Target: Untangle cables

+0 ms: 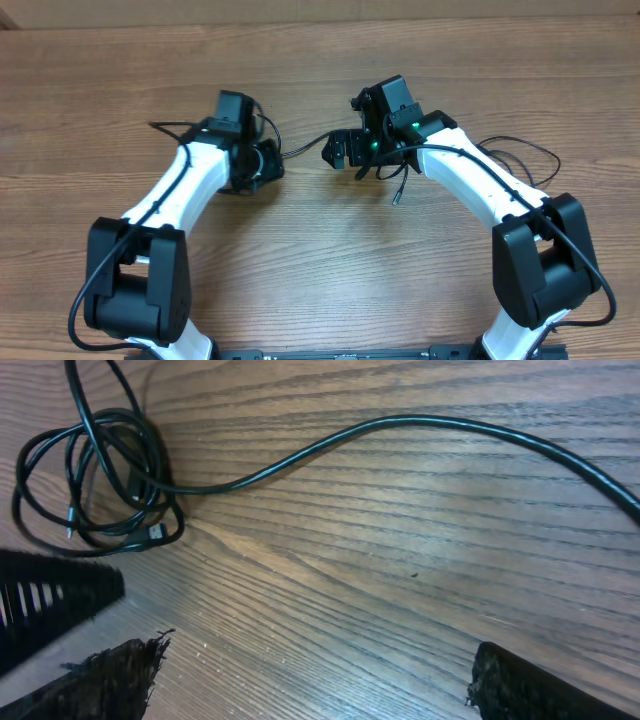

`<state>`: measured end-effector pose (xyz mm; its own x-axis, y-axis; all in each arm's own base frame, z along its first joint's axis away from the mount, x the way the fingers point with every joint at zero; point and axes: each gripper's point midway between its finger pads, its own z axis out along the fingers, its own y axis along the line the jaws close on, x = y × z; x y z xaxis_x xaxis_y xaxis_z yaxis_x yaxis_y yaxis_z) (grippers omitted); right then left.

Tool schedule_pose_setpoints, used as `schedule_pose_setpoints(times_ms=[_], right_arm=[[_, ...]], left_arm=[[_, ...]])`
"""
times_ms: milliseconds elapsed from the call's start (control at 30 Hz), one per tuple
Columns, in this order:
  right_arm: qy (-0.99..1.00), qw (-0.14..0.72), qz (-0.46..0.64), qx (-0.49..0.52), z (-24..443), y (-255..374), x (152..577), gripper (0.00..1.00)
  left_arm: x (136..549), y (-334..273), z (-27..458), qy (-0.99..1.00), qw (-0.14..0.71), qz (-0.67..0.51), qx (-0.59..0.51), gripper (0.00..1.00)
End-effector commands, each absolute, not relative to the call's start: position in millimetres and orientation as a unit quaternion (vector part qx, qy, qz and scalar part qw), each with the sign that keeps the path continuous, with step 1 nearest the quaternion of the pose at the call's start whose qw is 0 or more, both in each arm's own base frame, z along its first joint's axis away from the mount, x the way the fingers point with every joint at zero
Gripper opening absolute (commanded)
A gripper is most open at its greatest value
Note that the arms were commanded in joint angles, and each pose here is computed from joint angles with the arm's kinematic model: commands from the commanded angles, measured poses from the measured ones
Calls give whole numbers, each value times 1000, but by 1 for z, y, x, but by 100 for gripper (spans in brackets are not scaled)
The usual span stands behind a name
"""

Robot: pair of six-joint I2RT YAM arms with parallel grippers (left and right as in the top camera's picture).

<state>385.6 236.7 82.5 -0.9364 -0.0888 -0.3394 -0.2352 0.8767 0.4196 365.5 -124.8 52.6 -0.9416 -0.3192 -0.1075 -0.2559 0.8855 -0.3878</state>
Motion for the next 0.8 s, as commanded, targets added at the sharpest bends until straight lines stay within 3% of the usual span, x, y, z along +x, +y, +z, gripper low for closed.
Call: schedule_pose_setpoints(times_ms=[0,233,367,533,767], right_arm=[[957,165,223,-83,83,233,387,100],[957,165,223,-82,83,233,387,100],[950,168,247,-90,88,241,388,100],[930,209,285,-105,105,257,403,100],[933,190,285,-107,101,260,394,100]], left_arm=[[374,-130,71,965,98,-198,-139,24],[390,-62,135,971,122,-77,-193,40],[386,-18,147,966,129,-4,-225,40],[381,-4,116,966,100,12,-239,35],[342,-55,37,970,-64,-74,-224,24]])
